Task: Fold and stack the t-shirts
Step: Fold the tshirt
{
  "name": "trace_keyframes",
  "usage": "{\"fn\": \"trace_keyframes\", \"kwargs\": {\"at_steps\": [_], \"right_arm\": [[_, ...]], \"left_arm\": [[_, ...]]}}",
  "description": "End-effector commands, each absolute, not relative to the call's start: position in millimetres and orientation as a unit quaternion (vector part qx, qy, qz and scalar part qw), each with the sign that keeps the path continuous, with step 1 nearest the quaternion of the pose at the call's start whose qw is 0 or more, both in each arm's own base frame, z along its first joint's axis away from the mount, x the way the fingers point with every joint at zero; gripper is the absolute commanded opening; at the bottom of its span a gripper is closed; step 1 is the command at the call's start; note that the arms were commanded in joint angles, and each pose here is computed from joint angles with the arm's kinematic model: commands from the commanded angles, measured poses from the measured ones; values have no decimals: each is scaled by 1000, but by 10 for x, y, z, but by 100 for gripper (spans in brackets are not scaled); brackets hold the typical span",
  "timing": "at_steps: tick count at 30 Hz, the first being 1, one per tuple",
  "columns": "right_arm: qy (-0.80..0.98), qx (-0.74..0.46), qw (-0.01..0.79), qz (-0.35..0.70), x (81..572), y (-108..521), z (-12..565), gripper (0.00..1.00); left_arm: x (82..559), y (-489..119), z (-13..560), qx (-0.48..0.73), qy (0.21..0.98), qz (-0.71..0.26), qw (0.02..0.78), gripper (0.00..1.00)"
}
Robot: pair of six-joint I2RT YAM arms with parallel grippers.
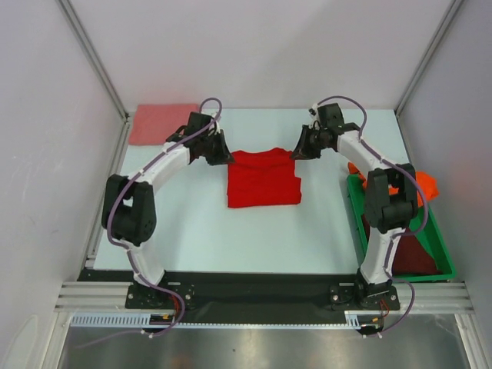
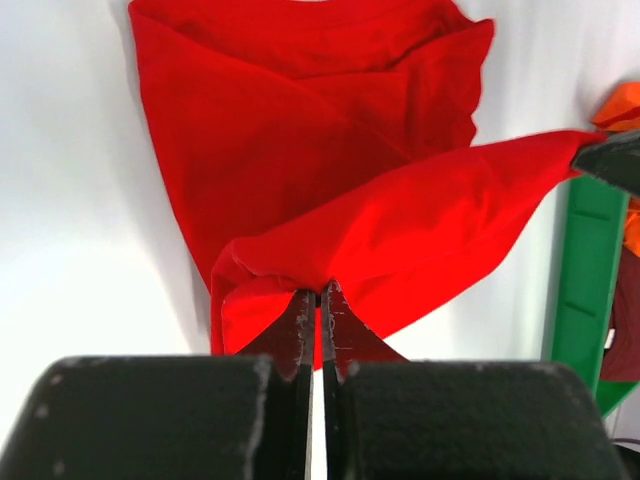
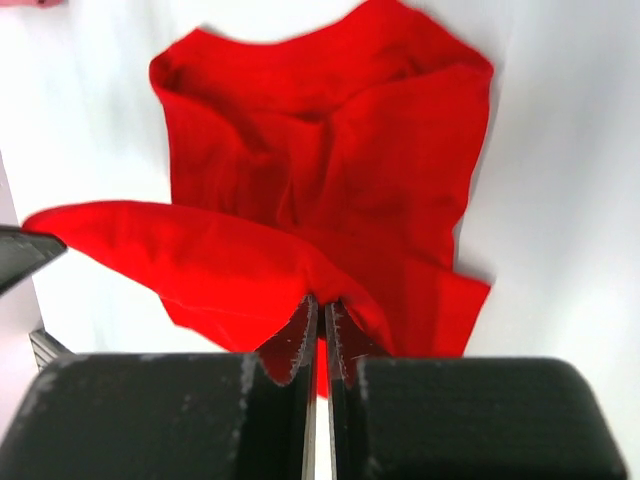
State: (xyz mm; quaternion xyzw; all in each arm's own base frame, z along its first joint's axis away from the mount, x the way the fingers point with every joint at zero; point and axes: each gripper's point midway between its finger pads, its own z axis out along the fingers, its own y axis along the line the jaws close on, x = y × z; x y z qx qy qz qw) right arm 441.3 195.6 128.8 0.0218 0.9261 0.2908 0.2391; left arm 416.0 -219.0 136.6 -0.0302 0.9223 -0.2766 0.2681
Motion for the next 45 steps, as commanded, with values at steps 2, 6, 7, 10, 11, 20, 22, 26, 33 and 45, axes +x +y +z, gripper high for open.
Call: {"fn": "trace_keyframes", "kwargs": {"at_steps": [2, 6, 7, 10, 11, 20, 22, 26, 33, 45], "right_arm": [[911, 5, 272, 309, 4730, 1962, 1391, 0], [909, 9, 271, 317, 4888, 1971, 1309, 0], [908, 7, 272, 318, 4916, 1981, 1306, 0], [906, 9, 274, 323, 5033, 1996, 1245, 1], [907, 10, 269, 323, 5064, 2006, 1159, 1], [902, 11, 279, 329, 5379, 1985, 1034, 3], [903, 14, 275, 330, 5425, 1984, 970, 4], [895, 17, 288, 340, 5620, 1997, 975, 23], [897, 29, 317, 306, 6022, 1775, 1122, 48], [880, -10, 293, 373, 4903, 2183, 1412, 51]], "left_arm": [[4407, -2237, 1579, -27, 904, -296, 307, 0], [4587, -2294, 1492, -31, 903, -301, 304, 0], [4626, -2297, 1458, -34, 904, -300, 302, 0], [4729, -2326, 1355, -40, 904, -300, 302, 0], [4759, -2321, 1309, -44, 905, -299, 301, 0], [5100, -2182, 1200, -69, 900, -292, 317, 0], [5175, -2160, 1153, -76, 898, -295, 317, 0], [5304, -2077, 1022, -93, 900, -286, 314, 1], [5522, -1720, 1197, -132, 895, -226, 362, 32], [4593, -2438, 1698, -35, 850, -372, 371, 35]]}}
